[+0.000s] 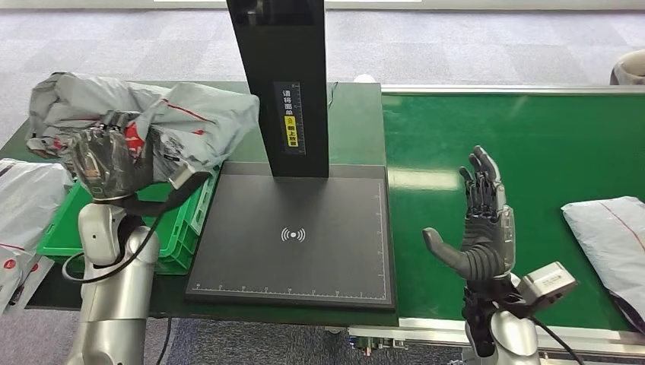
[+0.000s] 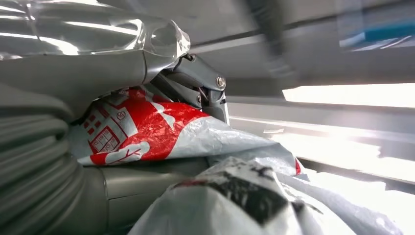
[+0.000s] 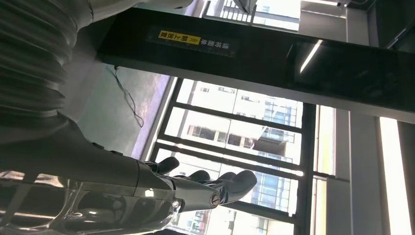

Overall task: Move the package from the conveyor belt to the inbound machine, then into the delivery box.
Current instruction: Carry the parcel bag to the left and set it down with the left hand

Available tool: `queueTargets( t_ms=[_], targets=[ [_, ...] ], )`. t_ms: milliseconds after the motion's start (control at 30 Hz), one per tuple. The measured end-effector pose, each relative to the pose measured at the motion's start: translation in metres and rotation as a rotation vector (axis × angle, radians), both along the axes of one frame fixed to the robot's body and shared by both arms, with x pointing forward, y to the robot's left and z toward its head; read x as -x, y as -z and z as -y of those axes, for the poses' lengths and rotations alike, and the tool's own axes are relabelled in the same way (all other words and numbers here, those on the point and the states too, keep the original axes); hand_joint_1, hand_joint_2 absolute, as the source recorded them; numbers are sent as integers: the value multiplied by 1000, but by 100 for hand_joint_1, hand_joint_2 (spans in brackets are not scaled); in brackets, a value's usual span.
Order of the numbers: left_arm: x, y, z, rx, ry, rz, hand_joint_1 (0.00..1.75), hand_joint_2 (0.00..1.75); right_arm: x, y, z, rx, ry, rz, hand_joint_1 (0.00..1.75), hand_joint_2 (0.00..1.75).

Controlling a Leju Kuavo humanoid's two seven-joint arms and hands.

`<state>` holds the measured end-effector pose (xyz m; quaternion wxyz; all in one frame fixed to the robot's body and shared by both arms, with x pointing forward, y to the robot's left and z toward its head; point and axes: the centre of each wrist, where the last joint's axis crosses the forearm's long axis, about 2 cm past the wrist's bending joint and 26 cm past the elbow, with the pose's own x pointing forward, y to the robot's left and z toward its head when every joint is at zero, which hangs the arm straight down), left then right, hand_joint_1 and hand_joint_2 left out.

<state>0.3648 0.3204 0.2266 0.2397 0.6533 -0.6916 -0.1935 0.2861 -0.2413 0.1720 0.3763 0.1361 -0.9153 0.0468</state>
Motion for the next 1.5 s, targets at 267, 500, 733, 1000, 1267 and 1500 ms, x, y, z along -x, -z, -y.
queueTargets(
  t_ms=[267,500,733,1000,1267,1500],
  targets=[
    [-34,20,-75,108,-305,-351,175,175,4,-1,5,14,20,2,0,175],
    [-41,43,-87,123,-269,-581,0,175,5,-3,10,25,24,10,0,175],
    [-42,44,-79,183,-237,-472,0,175,4,-3,12,36,17,10,0,175],
    [-39,18,-75,181,-120,-208,0,175,4,-3,12,46,20,10,0,175],
    [-17,-4,-58,411,292,108,0,175,4,-4,13,18,26,17,0,175],
    [3,30,13,945,1083,-221,0,175,3,0,11,17,3,1,0,175]
  ],
)
